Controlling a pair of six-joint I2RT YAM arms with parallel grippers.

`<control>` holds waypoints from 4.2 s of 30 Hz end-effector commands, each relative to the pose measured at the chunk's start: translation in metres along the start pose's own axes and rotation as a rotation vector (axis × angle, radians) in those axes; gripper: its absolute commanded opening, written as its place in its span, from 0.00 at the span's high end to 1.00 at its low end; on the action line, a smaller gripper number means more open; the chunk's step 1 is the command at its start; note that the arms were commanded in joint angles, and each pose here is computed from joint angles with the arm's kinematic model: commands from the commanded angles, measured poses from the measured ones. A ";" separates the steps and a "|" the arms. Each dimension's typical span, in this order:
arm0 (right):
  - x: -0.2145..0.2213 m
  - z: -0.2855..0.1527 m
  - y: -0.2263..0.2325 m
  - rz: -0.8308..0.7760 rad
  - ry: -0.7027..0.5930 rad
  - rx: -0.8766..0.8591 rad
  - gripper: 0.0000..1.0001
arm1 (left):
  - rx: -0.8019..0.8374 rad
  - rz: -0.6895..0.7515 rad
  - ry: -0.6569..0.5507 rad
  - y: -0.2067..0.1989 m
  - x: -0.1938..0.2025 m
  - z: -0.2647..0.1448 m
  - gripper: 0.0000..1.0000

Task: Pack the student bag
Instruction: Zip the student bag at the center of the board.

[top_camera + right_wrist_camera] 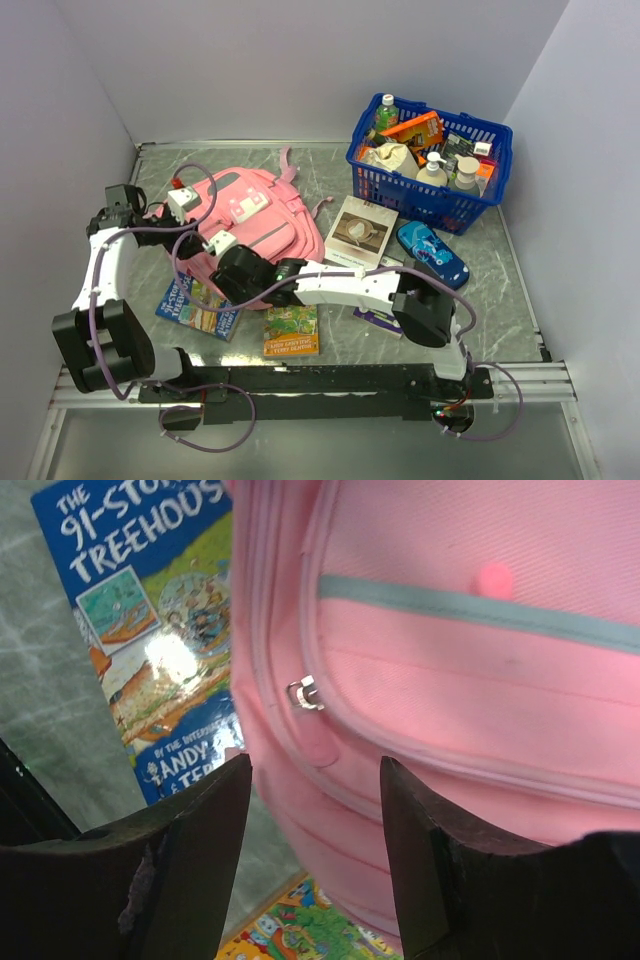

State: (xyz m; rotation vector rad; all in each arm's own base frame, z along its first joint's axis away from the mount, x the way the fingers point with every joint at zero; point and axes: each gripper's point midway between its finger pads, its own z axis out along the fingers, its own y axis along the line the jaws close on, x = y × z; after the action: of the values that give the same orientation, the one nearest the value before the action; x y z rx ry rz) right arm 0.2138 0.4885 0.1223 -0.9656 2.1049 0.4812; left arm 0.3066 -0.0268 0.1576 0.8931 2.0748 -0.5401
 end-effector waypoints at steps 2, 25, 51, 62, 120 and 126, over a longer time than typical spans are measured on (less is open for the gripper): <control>-0.007 0.002 0.004 0.007 -0.032 0.028 0.36 | -0.024 0.012 -0.041 0.004 -0.012 -0.003 0.43; -0.024 0.028 0.001 0.050 -0.099 0.102 0.58 | 0.059 -0.025 -0.035 0.002 0.007 -0.007 0.43; -0.018 -0.022 -0.037 0.195 -0.159 0.100 1.00 | 0.420 0.287 -0.143 -0.061 0.029 0.008 0.34; -0.026 -0.031 -0.022 0.323 -0.143 -0.171 1.00 | 0.346 0.586 -0.186 -0.063 -0.008 0.047 0.33; -0.015 -0.021 -0.025 0.164 -0.239 -0.287 0.56 | 0.457 0.477 -0.108 -0.093 -0.013 0.063 0.99; -0.005 -0.012 -0.031 0.161 -0.214 -0.238 0.58 | 0.451 0.492 -0.101 -0.094 -0.012 0.061 0.99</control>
State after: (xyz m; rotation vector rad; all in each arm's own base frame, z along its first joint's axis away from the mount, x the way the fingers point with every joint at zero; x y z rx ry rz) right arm 0.2244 0.4567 0.1240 -0.8536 2.0101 0.9313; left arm 0.2627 -0.1220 0.1125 1.5623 1.6962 -0.7780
